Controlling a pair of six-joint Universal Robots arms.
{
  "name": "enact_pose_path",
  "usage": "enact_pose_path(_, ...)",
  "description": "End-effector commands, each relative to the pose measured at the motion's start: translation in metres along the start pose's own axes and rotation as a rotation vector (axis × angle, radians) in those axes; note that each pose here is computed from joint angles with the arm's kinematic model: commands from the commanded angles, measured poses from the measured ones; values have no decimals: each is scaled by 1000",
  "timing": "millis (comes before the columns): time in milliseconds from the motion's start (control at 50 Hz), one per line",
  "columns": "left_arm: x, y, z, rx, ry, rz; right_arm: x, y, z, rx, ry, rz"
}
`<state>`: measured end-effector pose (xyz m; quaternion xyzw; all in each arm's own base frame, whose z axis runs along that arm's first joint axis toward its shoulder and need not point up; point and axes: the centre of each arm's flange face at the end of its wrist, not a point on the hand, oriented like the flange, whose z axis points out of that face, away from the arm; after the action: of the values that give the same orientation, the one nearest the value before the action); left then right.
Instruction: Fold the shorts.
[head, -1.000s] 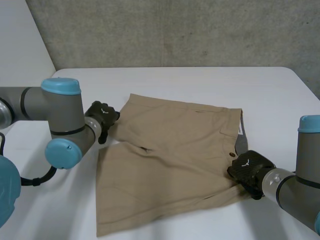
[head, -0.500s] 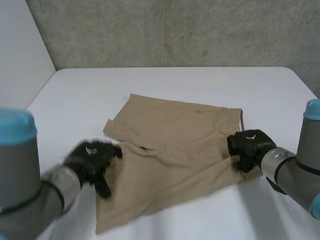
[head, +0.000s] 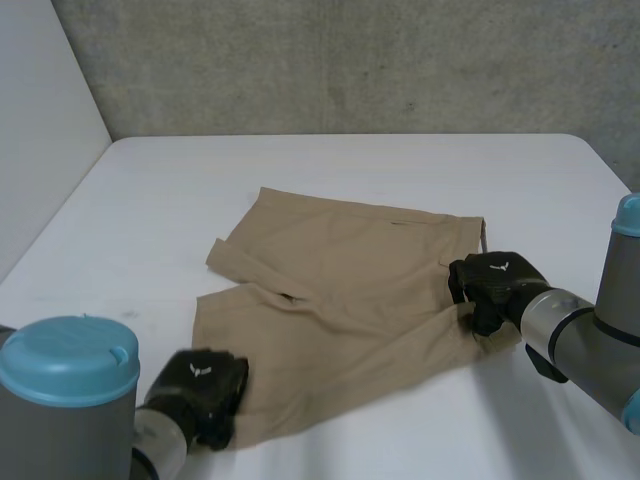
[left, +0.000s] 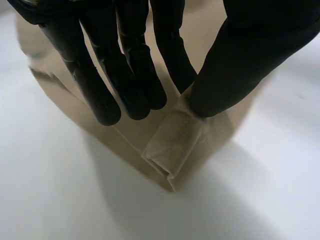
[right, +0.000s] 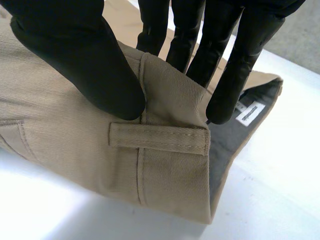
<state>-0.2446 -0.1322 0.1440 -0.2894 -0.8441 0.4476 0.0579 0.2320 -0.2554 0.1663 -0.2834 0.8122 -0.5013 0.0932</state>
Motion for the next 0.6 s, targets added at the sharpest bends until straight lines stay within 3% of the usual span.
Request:
enact_pose_path(20, -1, -39, 8, 145, -42, 38, 3, -13, -2, 44, 14, -16)
enact_pose_path(120, 1, -43, 10, 152, -44, 102, 3, -15, -1, 50, 14, -21)
enact_pose_path(340, -2, -48, 13, 164, -53, 102, 4, -14, 2, 49, 20, -22)
enact_pose_path(600, 1, -22, 6, 31, -28, 129, 5, -14, 3, 56, 23, -26)
